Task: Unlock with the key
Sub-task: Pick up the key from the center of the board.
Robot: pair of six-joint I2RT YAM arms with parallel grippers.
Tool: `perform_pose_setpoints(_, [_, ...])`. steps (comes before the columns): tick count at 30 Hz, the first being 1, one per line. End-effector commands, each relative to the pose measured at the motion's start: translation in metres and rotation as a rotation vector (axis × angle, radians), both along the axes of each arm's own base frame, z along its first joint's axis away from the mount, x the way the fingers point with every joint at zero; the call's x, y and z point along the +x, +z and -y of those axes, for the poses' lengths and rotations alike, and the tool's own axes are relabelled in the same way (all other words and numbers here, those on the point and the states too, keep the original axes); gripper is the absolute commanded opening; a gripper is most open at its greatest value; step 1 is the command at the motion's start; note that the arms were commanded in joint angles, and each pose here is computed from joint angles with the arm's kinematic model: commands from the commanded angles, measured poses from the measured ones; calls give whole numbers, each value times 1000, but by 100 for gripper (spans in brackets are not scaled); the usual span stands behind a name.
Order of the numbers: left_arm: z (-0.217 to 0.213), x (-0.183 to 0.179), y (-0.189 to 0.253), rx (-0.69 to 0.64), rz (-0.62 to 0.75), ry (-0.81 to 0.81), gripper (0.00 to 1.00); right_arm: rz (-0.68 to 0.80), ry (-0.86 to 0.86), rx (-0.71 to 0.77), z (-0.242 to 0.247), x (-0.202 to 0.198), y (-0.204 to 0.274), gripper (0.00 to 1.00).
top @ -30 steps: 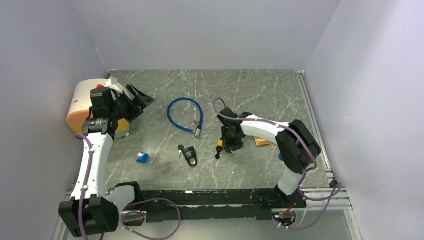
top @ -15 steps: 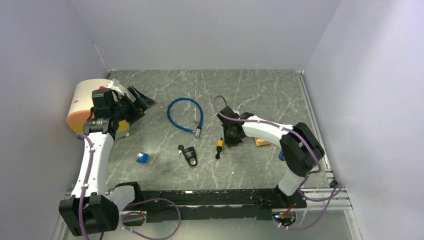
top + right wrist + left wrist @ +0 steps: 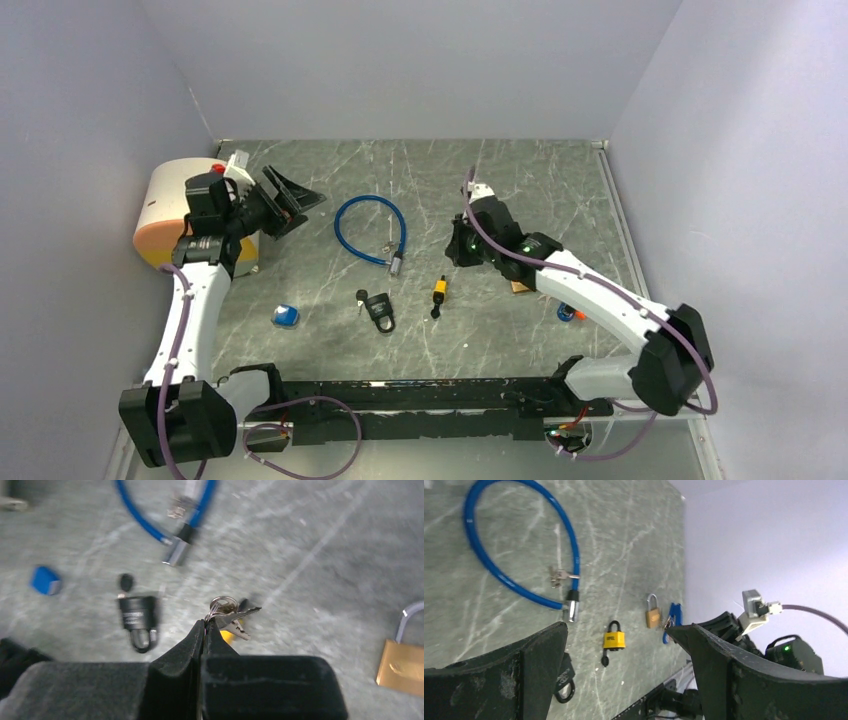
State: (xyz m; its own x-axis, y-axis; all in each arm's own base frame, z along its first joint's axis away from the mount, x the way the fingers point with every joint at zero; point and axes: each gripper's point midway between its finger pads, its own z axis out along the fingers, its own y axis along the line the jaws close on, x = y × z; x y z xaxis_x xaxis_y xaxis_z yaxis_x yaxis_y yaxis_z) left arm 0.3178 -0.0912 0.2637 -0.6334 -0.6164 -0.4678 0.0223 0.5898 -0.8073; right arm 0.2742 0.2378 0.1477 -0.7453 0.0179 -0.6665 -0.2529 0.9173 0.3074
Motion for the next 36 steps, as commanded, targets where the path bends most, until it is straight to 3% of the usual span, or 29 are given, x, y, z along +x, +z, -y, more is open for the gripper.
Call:
perform_pose_setpoints(1, [36,-6,42,-124,160,-176,94,286,265,241,-47,4,97,0])
perform_pose_setpoints(7, [88,-15,60,-185,226,-346,94,462,597,466,-91,-26,173,0])
perform_pose_setpoints(13, [123,-19,64,-211,176,-456,94,549,814,557,-110,-51,207,0])
perform_pose_setpoints(20, [138,-27,72,-325,167,-538,88,573,873,472,-115,-43,201,0])
perform_pose_setpoints(27, [139,-27,62,-298,168,-535,89,562,829,464,-118,-33,202,0])
perform_pose_setpoints(36, [132,-45,74,-188,509,-569,91,482,722,524,-118,-27,212,0])
